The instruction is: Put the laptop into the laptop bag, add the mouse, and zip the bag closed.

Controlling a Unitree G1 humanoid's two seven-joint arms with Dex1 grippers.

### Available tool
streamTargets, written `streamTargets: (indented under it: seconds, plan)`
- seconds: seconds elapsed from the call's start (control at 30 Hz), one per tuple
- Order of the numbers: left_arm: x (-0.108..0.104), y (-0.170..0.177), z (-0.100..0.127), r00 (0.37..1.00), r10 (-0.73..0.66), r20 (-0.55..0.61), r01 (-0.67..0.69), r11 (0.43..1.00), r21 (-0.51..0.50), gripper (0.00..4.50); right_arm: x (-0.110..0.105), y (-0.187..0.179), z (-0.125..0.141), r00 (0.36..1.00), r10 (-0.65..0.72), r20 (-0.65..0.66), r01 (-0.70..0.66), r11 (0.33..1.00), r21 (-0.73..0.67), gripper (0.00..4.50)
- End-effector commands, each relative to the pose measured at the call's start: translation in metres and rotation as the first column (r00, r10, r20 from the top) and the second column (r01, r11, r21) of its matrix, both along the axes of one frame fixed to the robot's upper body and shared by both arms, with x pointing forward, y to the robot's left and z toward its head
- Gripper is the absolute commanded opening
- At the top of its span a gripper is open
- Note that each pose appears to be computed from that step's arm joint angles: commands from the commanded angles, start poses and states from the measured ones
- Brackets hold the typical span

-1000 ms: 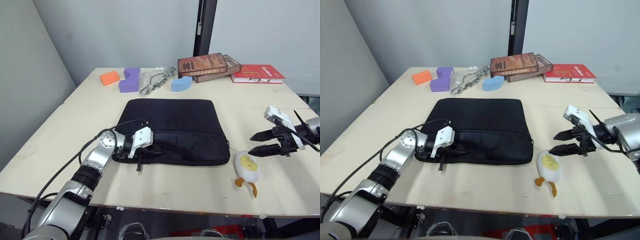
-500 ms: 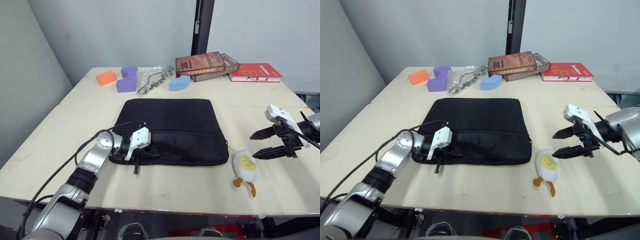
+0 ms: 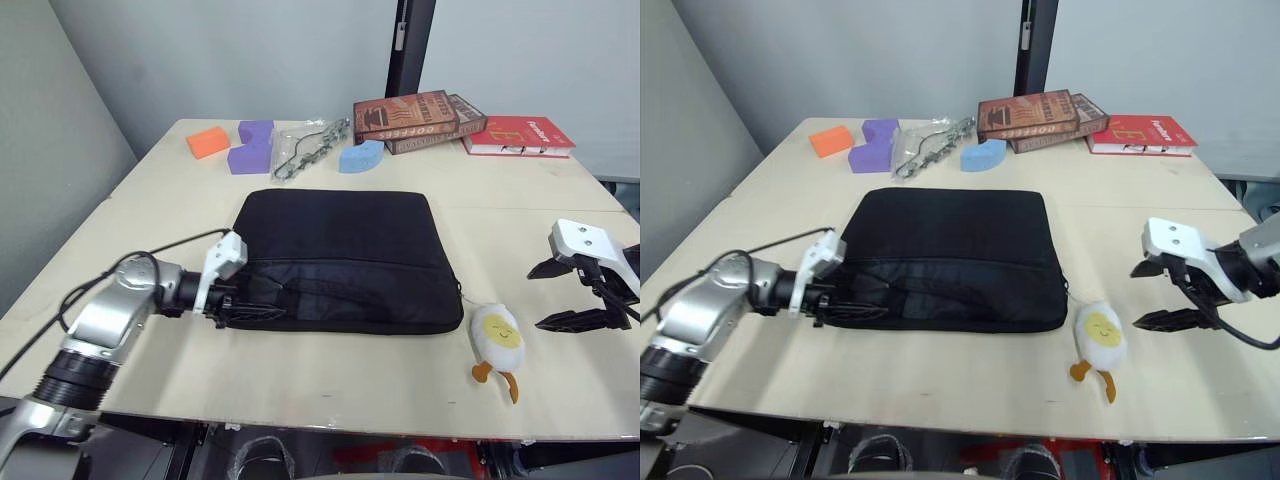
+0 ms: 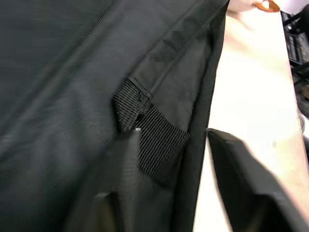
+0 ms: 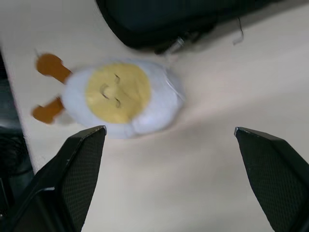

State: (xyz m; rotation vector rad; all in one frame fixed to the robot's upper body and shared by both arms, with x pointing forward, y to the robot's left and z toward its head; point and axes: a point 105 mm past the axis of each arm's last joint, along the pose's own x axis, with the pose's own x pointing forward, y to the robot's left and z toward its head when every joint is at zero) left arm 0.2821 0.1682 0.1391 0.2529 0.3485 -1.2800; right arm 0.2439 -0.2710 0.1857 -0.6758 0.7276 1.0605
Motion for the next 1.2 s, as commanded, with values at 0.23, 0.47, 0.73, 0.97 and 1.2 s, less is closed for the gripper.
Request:
streamTargets:
  seconds: [0.23, 0.47, 0.73, 0.97, 1.2]
  plan:
    - [-0.012, 0.054, 0.050, 0.984, 0.137, 0.115, -0.147, 0.985, 0.087, 4.48, -0.030, 0.030, 0.029, 0.997, 0.011, 0.073, -0.018, 0.995, 0.095, 4.50]
    - [-0.008, 0.116, 0.065, 0.941, 0.285, 0.183, -0.323, 0.919, 0.225, 4.48, -0.041, 0.020, 0.040, 0.995, -0.010, 0.097, 0.007, 0.999, 0.037, 4.50]
    - [-0.004, 0.117, 0.064, 0.947, 0.244, 0.209, -0.296, 0.915, 0.275, 4.48, -0.038, 0.016, 0.042, 0.994, -0.021, 0.106, 0.017, 0.999, 0.036, 4.50]
    - [-0.004, 0.117, 0.060, 0.948, 0.237, 0.213, -0.293, 0.912, 0.288, 4.48, -0.038, 0.013, 0.037, 0.995, -0.026, 0.095, 0.023, 0.999, 0.030, 4.50]
    - [-0.002, 0.124, 0.062, 0.940, 0.258, 0.224, -0.316, 0.906, 0.281, 4.48, -0.036, 0.010, 0.034, 0.995, -0.034, 0.091, 0.032, 0.999, 0.024, 4.50]
